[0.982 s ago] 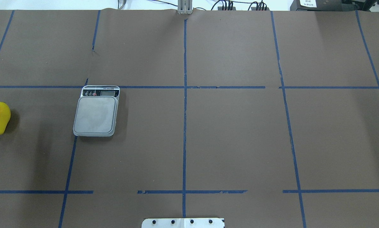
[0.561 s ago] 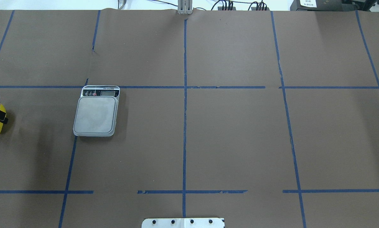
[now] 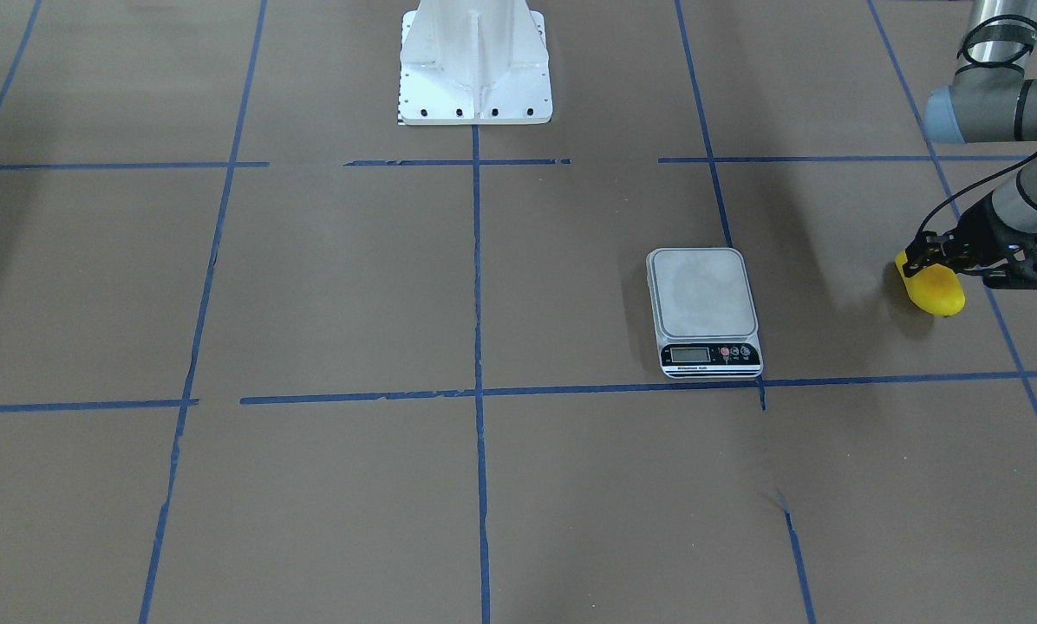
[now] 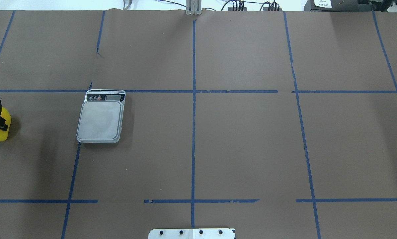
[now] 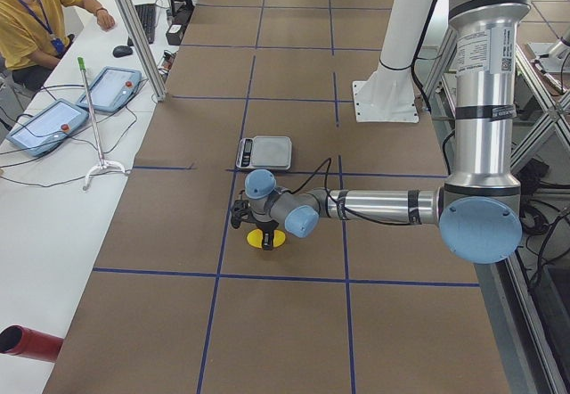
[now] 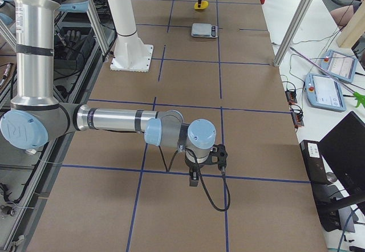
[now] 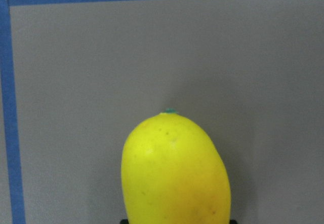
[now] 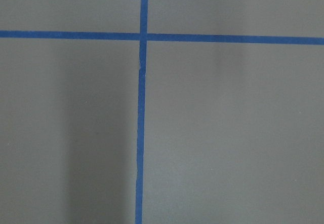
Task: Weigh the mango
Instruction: 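Lift the mango with the left gripper and carry it over the scale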
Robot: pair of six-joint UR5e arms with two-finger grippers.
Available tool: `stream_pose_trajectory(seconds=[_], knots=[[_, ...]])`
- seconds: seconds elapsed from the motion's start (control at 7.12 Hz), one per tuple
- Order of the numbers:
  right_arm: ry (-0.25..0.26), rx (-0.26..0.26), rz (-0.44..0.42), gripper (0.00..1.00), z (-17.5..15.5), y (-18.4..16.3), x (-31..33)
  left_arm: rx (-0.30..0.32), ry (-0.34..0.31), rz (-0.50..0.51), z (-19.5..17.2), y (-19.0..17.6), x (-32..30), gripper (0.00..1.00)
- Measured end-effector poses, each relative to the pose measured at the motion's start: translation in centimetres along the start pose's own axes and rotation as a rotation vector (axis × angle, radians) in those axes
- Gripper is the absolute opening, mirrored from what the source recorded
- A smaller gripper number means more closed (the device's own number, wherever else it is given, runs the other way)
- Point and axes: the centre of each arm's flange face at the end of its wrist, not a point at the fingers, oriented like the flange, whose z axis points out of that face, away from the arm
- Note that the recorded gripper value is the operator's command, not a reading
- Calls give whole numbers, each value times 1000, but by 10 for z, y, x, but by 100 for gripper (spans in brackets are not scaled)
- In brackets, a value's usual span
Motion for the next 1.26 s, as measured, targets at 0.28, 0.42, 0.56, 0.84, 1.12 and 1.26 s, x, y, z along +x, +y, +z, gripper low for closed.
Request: stream_pose_trajectory(seconds=[0.28,0.42,0.56,0.84,1.12,1.26], knots=[[0,0,0,100,0,0,0,51,63,-27,-45,-11,56,0],[0,0,0,100,0,0,0,78,115,-90,-70,-27,97,0],[0,0,0,100,0,0,0,84,167,-161,-82,-43,145,0],[0,0,0,100,0,0,0,19,234,-247,-67,-50,252,0],[0,0,0,100,0,0,0,-33,227,-265,-41,-42,306,0],[0,0,0,100,0,0,0,-36,219,-269,-35,-41,311,0]])
